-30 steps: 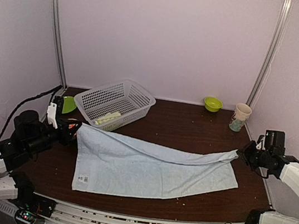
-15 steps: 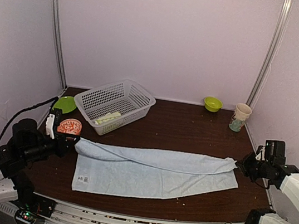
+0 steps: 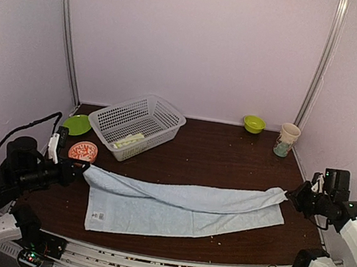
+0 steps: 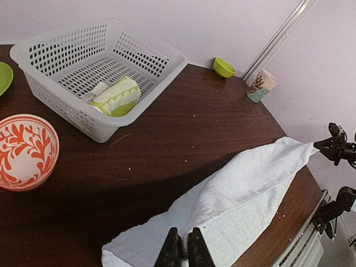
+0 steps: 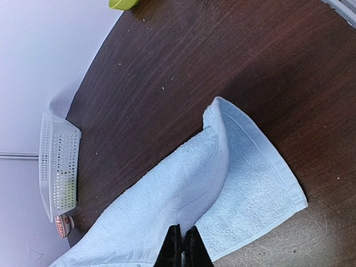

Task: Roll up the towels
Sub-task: Fold the towel at the center of the board.

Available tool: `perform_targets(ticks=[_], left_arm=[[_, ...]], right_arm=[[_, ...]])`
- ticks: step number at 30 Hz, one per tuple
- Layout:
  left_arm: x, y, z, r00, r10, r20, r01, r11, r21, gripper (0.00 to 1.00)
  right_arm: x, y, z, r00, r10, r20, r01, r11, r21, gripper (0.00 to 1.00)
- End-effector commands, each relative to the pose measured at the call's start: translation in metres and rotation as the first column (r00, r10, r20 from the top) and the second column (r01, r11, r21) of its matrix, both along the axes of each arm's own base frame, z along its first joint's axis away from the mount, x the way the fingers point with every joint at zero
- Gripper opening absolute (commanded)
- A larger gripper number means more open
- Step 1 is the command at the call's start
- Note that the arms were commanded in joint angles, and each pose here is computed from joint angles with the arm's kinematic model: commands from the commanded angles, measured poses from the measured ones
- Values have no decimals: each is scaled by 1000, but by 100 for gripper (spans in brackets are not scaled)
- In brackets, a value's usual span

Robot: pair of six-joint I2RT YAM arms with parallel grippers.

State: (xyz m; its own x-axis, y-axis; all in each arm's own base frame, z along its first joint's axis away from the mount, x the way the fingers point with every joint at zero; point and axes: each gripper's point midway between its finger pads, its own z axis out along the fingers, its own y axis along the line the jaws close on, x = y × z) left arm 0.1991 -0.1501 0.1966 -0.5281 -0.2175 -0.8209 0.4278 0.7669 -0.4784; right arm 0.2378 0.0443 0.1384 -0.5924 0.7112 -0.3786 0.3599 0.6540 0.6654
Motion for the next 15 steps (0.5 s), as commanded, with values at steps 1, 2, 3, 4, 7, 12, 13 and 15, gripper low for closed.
perform_targets(ticks=[1, 2, 3, 4, 7, 12, 13, 15], left_arm=[[-6, -4, -11, 998, -20, -54, 19, 1000, -19, 0], [-6, -5, -15, 998, -18, -64, 17, 1000, -18, 0], [-6, -4, -20, 997, -13, -78, 12, 1000, -16, 0], [-6, -4, -24, 996, -8, -94, 6, 1000, -18, 0], [-8, -6, -36, 992, -10, -127, 7, 1000, -24, 0], [-14, -11, -40, 990, -35, -138, 32, 999, -28, 0], [-15, -11, -41, 989, -39, -142, 35, 999, -26, 0], [-18, -13, -43, 987, -48, -152, 46, 999, -20, 0]], right_arm=[[-14, -3, -26, 997, 1, -73, -3, 1000, -19, 0], [-16, -4, -35, 996, -3, -89, 1, 1000, -24, 0], [-16, -5, -41, 995, -11, -101, 8, 1000, -29, 0], [-16, -7, -48, 994, -19, -110, 16, 999, -32, 0], [-17, -7, -67, 989, -33, -142, 30, 999, -25, 0], [-22, -11, -78, 985, -45, -166, 38, 998, -45, 0], [-22, -10, -76, 985, -41, -167, 34, 998, -46, 4], [-23, -11, -71, 986, -32, -166, 23, 998, -56, 28]])
